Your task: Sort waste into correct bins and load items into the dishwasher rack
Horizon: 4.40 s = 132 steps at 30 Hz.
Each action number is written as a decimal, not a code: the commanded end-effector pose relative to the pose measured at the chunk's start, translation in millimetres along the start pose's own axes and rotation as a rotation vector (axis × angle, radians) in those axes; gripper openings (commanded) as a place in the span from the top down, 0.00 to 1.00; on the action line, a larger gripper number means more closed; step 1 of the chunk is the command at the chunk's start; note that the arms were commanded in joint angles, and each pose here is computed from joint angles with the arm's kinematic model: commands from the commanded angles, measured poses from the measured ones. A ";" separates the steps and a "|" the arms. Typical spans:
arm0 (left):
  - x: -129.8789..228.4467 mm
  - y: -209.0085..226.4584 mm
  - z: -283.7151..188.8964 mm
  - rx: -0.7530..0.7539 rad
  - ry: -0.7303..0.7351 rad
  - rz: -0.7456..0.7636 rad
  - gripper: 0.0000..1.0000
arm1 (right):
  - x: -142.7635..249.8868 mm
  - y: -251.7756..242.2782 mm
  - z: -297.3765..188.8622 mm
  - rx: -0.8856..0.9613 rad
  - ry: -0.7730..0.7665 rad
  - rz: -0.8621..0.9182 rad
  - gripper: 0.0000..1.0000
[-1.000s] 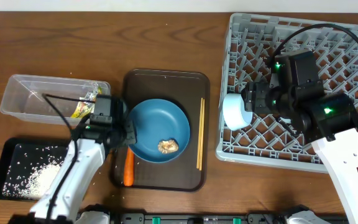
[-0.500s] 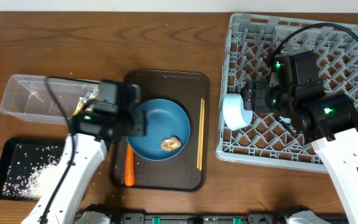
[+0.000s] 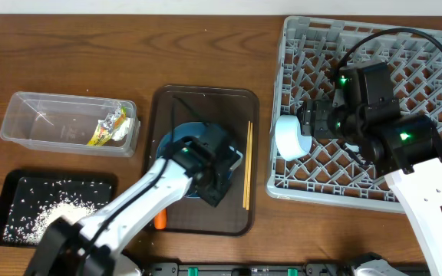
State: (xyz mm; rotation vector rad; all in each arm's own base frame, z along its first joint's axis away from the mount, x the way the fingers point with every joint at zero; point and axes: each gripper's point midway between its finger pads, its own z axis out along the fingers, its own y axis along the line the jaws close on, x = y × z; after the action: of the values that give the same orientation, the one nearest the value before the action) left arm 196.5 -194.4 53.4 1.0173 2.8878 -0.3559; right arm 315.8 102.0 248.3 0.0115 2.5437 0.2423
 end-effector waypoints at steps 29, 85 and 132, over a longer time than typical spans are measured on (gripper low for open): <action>-45.1 25.7 -93.0 -0.112 -0.380 -0.300 0.93 | -4.0 -2.7 -1.9 0.013 -0.017 -0.015 0.18; -51.6 31.3 -37.1 -0.081 -0.106 -0.356 0.94 | -13.8 -4.2 -2.3 0.026 -0.059 -0.013 0.17; 109.7 170.3 -271.9 0.012 -1.131 -1.009 0.94 | -17.5 -2.9 -2.7 0.021 -0.075 -0.010 0.15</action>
State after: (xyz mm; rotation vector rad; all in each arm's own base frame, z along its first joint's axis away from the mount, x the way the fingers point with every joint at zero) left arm 226.0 66.2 245.6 -0.7592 2.1191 -0.6484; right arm 328.4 100.6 257.2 0.0218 2.4794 0.2243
